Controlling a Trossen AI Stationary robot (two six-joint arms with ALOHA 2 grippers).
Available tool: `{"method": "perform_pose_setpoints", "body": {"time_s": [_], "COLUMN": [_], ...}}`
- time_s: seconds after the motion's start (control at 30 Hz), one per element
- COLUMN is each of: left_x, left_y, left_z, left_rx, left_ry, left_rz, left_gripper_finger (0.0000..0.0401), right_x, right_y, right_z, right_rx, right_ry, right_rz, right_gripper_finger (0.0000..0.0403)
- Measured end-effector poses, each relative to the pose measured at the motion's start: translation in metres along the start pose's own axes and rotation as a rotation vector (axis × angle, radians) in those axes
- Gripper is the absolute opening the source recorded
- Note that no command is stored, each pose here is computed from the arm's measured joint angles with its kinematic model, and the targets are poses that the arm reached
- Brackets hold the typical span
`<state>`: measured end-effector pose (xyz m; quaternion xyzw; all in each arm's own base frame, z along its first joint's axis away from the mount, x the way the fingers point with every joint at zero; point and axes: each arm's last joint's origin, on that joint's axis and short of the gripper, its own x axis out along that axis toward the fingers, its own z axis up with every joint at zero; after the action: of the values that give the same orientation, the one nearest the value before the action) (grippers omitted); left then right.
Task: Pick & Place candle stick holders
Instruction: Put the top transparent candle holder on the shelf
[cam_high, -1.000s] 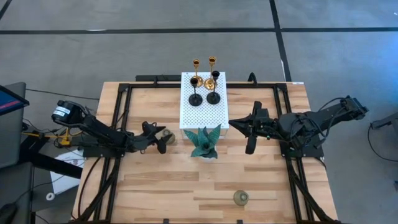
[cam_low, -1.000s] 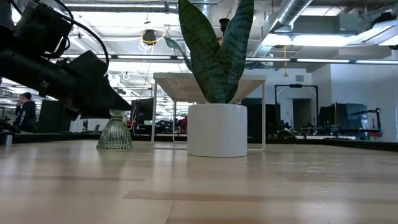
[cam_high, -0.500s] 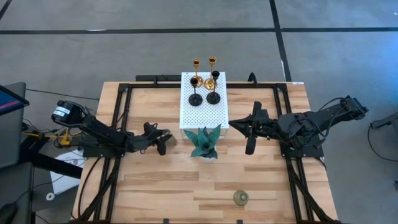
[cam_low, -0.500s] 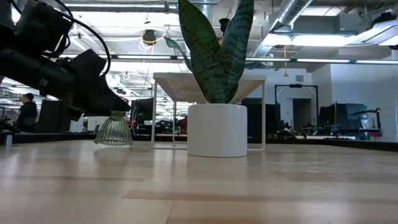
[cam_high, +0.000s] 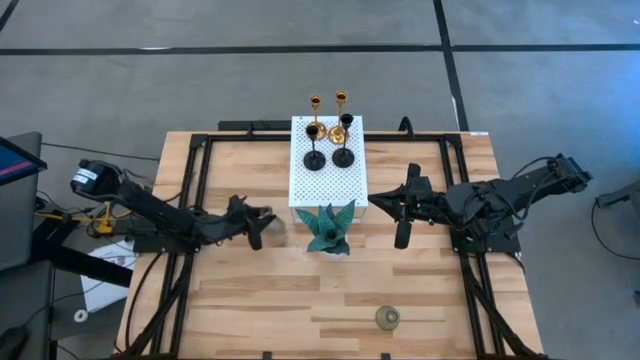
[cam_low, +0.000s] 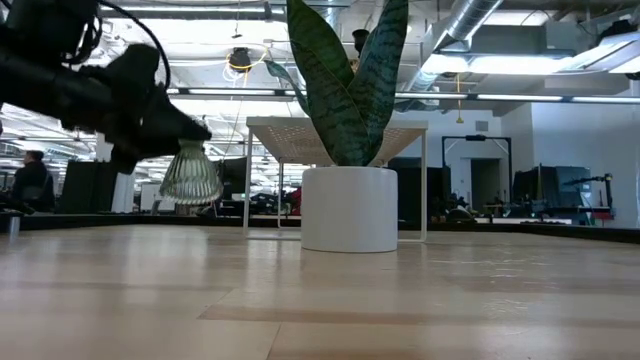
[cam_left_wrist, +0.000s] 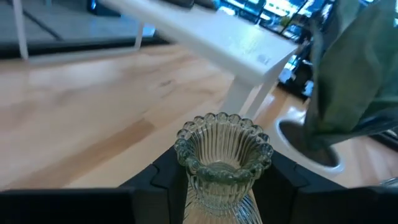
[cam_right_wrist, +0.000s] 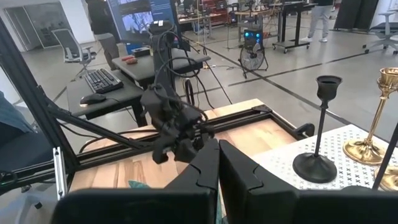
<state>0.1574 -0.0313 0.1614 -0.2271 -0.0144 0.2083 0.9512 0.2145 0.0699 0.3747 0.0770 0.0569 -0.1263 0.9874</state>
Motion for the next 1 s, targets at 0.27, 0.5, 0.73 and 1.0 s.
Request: {"method": "perform_pose_setpoints", "body": {"time_s": [0.27, 0.5, 0.73, 1.0], "left_x": [0.000, -0.003, -0.007, 0.003], "left_y": [-0.023, -0.044, -0.073, -0.086], "left_z": [0.028, 0.060, 0.112, 0.150], "left_rx": [0.154, 0.274, 0.358, 0.492], "left_ry": [0.018, 0.116, -0.010, -0.101], "left_rz": [-0.016, 0.048, 0.061, 0.234], "left_gripper_finger": [0.0135, 0.0135, 0.0135, 0.0135], "right_x": [0.000, 0.000, 0.000, 0.000], "right_y": [0.000, 0.000, 0.000, 0.000], "right_z": [0.000, 0.000, 0.000, 0.000], "right_rx": [0.000, 0.000, 0.000, -0.003], "right_ry": [0.000, 0.000, 0.000, 0.004], "right_rz": [0.000, 0.000, 0.000, -0.001], "right_gripper_finger": [0.0000, 0.0000, 0.0000, 0.0000]}}
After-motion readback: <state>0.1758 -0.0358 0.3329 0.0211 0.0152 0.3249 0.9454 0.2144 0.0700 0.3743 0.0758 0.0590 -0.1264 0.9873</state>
